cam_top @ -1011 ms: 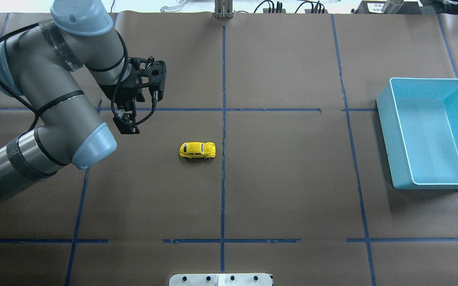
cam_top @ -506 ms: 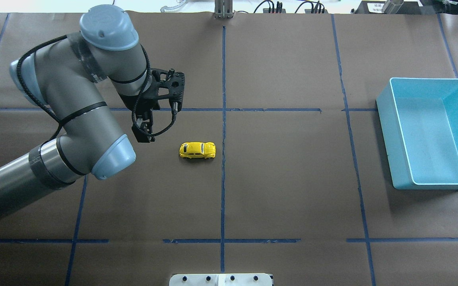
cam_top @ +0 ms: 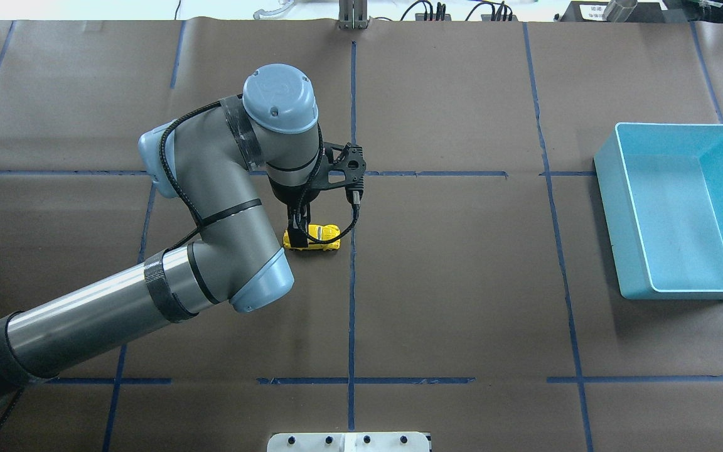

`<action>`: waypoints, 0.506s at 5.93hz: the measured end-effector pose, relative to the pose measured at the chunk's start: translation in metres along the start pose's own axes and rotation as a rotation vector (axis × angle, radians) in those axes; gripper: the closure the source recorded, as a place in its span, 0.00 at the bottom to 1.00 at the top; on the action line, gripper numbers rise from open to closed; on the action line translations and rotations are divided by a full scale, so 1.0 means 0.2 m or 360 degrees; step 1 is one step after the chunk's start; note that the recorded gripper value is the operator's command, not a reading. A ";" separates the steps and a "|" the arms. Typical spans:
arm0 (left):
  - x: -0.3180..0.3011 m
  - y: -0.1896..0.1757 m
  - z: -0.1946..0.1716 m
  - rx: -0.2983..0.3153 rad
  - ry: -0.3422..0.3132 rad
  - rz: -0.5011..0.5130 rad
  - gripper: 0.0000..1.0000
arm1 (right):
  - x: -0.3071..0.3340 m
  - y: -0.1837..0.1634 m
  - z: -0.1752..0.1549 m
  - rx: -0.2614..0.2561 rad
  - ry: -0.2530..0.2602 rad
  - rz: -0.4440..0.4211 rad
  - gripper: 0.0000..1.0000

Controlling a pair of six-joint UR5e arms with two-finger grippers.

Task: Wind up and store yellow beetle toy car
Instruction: 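Press the car down with the left gripper and drag it toward the robot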

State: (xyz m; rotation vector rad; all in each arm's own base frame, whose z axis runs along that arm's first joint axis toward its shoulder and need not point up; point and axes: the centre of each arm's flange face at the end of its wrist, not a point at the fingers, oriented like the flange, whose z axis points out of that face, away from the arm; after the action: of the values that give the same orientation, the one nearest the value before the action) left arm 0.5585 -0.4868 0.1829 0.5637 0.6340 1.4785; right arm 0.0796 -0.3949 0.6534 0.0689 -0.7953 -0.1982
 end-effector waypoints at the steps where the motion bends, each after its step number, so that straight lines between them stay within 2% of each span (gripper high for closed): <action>1: 0.02 -0.03 0.05 -0.0018 -0.0007 -0.0004 0.00 | 0.00 0.00 0.00 -0.0002 0.0002 0.0002 0.00; 3: 0.00 -0.06 0.13 -0.0020 -0.0023 -0.0017 0.00 | 0.00 0.00 0.00 0.0000 0.0001 0.0000 0.00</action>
State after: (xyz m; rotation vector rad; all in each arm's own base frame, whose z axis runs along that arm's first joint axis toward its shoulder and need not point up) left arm 0.5855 -0.4853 0.1930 0.5601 0.6152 1.4660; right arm 0.0796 -0.3947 0.6533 0.0690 -0.7945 -0.1984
